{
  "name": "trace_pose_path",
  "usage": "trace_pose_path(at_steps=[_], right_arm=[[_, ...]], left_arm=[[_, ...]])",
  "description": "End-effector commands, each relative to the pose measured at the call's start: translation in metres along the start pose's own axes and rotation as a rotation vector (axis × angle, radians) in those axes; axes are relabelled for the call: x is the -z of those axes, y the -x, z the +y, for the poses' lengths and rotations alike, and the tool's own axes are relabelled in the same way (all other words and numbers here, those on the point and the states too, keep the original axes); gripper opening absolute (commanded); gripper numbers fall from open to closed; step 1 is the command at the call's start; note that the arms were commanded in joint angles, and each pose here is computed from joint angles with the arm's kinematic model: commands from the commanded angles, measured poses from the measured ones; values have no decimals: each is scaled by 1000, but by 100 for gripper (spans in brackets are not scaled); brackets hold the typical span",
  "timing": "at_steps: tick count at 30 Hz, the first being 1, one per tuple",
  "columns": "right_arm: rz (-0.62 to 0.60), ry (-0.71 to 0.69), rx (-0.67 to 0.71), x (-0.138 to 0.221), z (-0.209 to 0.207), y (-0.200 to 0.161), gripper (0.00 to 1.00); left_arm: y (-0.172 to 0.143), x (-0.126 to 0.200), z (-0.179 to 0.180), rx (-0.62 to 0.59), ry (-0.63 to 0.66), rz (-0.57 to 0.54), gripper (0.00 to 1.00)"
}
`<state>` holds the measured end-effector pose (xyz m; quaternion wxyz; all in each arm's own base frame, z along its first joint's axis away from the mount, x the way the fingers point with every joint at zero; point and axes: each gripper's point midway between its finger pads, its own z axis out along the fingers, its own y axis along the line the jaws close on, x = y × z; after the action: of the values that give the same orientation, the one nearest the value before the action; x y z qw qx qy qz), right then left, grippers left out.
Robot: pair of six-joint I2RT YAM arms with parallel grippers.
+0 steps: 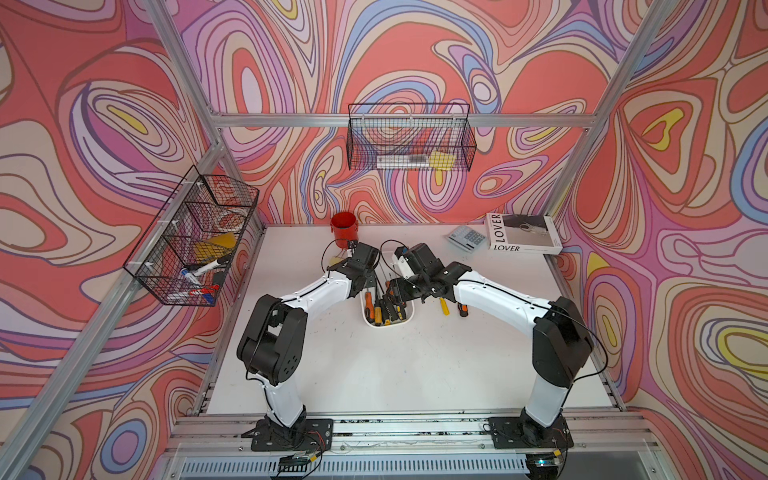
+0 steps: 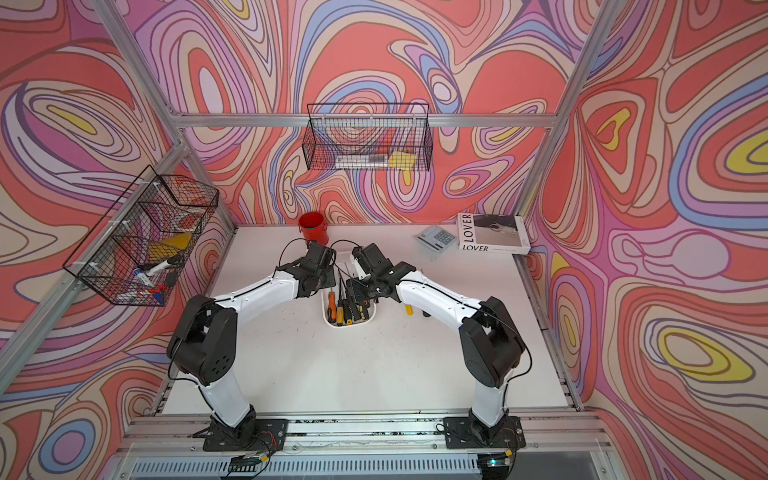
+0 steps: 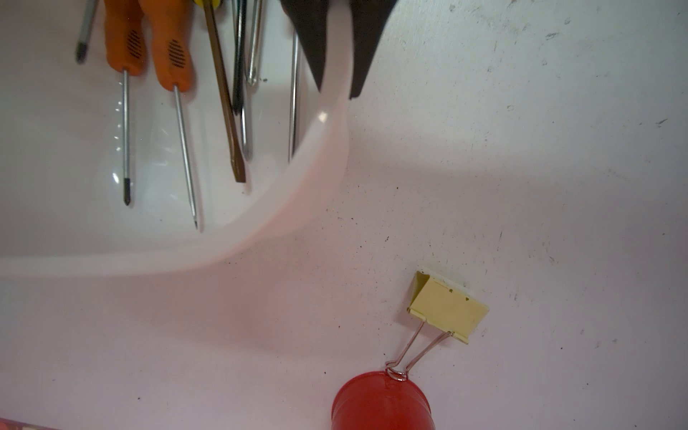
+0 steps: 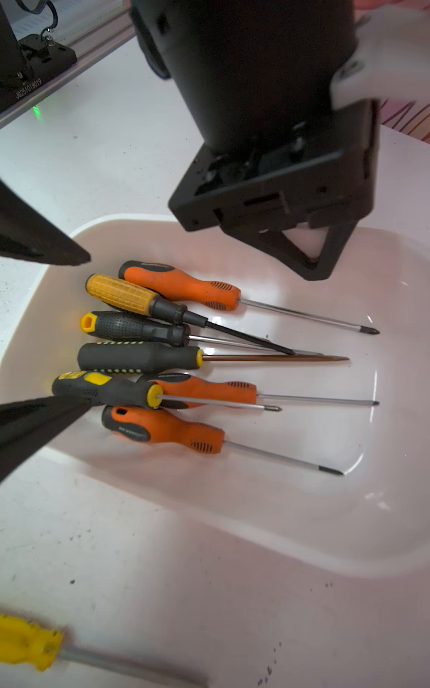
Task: Take out the screwdriver from the storage box
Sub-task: Pick up the screwdriver from the storage box.
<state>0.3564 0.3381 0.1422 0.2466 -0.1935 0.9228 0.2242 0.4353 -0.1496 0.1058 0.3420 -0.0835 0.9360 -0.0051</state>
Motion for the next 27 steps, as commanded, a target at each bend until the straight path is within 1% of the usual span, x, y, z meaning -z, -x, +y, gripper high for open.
trace_pose_path(at_steps=[1,4,9,13,19,24,27], right_arm=[[30,-3,-23,-10,2,-3,55],[64,-44,-37,-21,-4,-11,55],[113,-137,-51,-31,-14,-23,59],[149,-189,-61,-42,-21,-33,58],[176,-262,-95,-44,-34,-41,59],[198,-292,-124,-51,-40,-50,59],[227,-285,-155,-61,-41,-58,56]], left_arm=[[23,17,-2,16,-16,-65,0],[22,19,-1,16,-15,-67,0],[21,19,0,13,-11,-68,0],[22,19,0,16,-13,-68,0],[22,19,1,13,-8,-70,0],[21,19,1,16,-12,-69,0],[22,19,1,15,-11,-70,0]])
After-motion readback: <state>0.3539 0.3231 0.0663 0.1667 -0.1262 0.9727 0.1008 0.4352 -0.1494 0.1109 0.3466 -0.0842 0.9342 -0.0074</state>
